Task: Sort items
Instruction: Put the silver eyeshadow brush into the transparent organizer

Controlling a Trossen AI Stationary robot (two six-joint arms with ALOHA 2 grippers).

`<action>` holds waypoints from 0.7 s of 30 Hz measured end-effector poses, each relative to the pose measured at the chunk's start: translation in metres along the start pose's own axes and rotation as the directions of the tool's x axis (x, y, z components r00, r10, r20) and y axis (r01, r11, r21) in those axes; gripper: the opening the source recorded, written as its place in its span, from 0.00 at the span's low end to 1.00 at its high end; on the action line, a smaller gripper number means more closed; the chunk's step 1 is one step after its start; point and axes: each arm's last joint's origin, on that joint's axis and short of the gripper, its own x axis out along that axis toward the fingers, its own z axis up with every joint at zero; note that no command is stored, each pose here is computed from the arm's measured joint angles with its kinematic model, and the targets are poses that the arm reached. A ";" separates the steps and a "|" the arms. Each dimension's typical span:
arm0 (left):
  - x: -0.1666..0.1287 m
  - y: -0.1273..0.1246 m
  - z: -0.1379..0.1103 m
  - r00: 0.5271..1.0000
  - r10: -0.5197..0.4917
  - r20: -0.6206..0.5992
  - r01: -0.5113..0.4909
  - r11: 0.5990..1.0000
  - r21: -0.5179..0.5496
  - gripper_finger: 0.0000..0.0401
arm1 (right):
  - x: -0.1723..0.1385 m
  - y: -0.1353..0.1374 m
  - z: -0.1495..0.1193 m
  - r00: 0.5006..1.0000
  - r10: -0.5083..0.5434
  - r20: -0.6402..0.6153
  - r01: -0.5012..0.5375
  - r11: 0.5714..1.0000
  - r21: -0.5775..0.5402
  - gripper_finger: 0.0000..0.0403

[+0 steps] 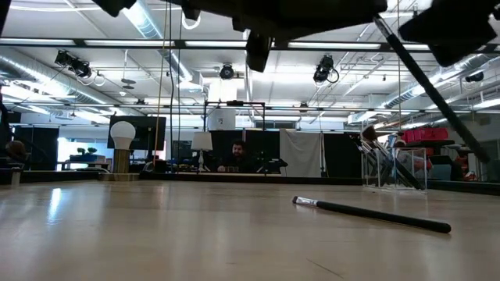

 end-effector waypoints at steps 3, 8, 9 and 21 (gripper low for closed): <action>0.002 0.005 0.000 1.000 0.014 -0.010 -0.014 1.000 -0.011 0.02 | 0.013 -0.001 0.005 0.997 -0.047 -0.061 0.047 0.999 -0.002 0.55; 0.002 0.005 0.000 1.000 0.015 -0.012 -0.015 1.000 -0.014 0.02 | 0.032 -0.007 0.004 0.985 -0.127 -0.114 0.127 0.992 -0.009 0.50; 0.002 0.005 0.000 1.000 0.014 -0.013 -0.014 1.000 -0.013 0.02 | 0.034 -0.007 0.003 0.985 -0.128 -0.114 0.127 0.992 -0.016 0.48; 0.003 0.006 -0.001 1.000 0.019 -0.020 -0.019 1.000 -0.010 0.06 | 0.036 -0.006 0.005 0.990 -0.109 -0.092 0.110 0.994 0.007 0.04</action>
